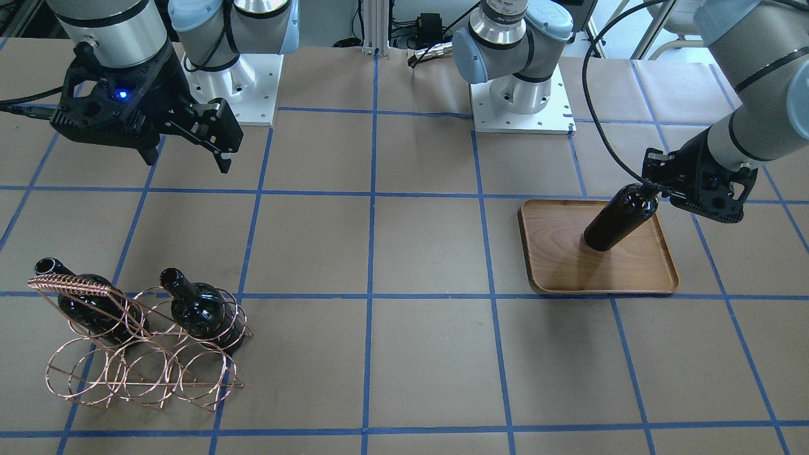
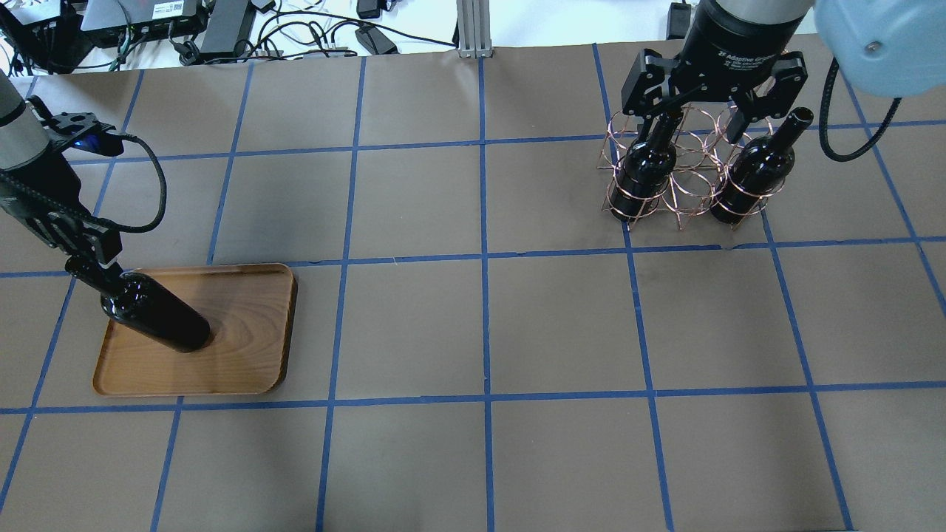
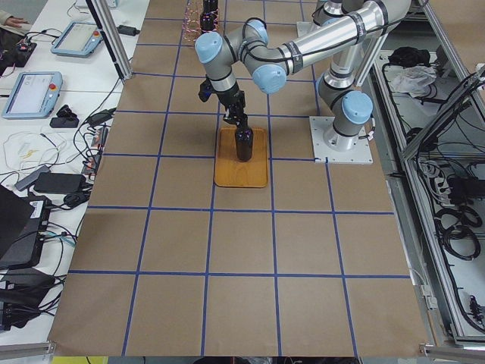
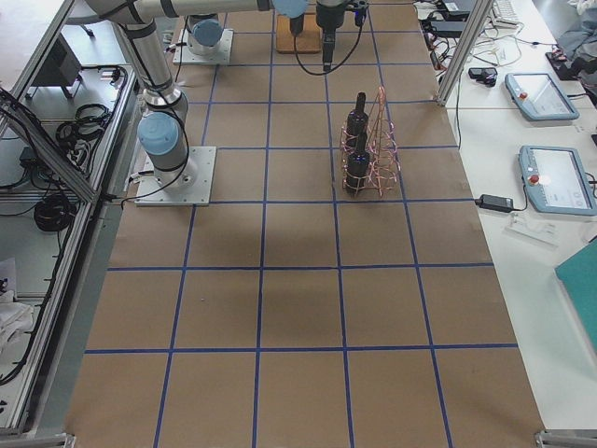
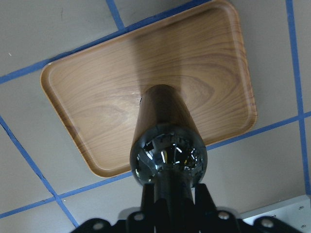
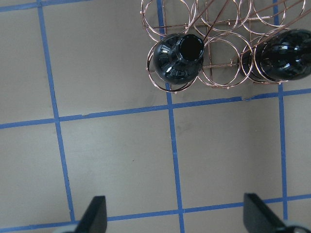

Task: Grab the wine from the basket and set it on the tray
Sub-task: 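Lift the bottle with the left gripper and lay it down on the tray, then open the left gripper and raise it away from the bottle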

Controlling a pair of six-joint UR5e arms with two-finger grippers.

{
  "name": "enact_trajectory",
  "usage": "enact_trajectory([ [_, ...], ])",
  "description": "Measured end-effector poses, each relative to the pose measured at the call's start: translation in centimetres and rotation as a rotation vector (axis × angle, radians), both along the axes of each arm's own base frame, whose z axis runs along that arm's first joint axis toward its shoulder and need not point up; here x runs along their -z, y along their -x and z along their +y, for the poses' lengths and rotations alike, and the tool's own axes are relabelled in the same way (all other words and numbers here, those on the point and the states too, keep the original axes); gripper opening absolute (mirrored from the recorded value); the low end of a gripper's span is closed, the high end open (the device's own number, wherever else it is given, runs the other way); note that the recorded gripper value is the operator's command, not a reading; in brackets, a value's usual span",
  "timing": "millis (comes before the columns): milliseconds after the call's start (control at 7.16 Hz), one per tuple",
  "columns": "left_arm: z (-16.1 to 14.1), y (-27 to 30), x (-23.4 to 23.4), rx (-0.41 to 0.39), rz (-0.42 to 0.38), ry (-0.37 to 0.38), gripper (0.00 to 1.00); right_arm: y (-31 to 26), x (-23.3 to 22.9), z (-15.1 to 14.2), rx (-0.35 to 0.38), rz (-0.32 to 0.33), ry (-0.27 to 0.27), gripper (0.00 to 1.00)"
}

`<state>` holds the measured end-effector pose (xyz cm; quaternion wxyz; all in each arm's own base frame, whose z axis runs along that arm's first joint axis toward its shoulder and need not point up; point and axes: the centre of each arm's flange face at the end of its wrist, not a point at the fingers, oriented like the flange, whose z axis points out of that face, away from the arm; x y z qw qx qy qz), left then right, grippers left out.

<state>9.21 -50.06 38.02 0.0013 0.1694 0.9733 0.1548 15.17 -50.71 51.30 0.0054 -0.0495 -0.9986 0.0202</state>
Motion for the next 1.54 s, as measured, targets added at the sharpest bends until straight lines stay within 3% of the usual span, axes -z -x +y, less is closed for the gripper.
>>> enact_trajectory([
  [140,-0.1,0.0,0.2,-0.001,0.002,-0.003,0.22,0.0,0.0,0.0,-0.002,0.001,-0.001,1.00],
  [279,-0.2,0.0,0.3,-0.004,0.003,-0.005,0.80,0.0,0.0,0.0,-0.002,0.001,-0.001,1.00],
  [419,-0.2,0.0,0.3,-0.008,0.003,-0.004,0.92,0.0,0.0,0.0,-0.003,0.000,-0.001,1.00],
  [559,-0.2,0.2,0.1,-0.011,0.003,0.000,1.00,-0.1,0.0,0.1,-0.004,-0.001,-0.001,1.00],
  [978,0.4,2.6,-2.7,-0.038,-0.002,0.050,1.00,-0.2,0.0,0.1,-0.006,-0.001,0.000,1.00],
  [1537,2.5,18.2,-11.0,-0.163,-0.014,0.262,1.00,-0.3,0.0,0.2,-0.007,0.000,-0.001,1.00],
])
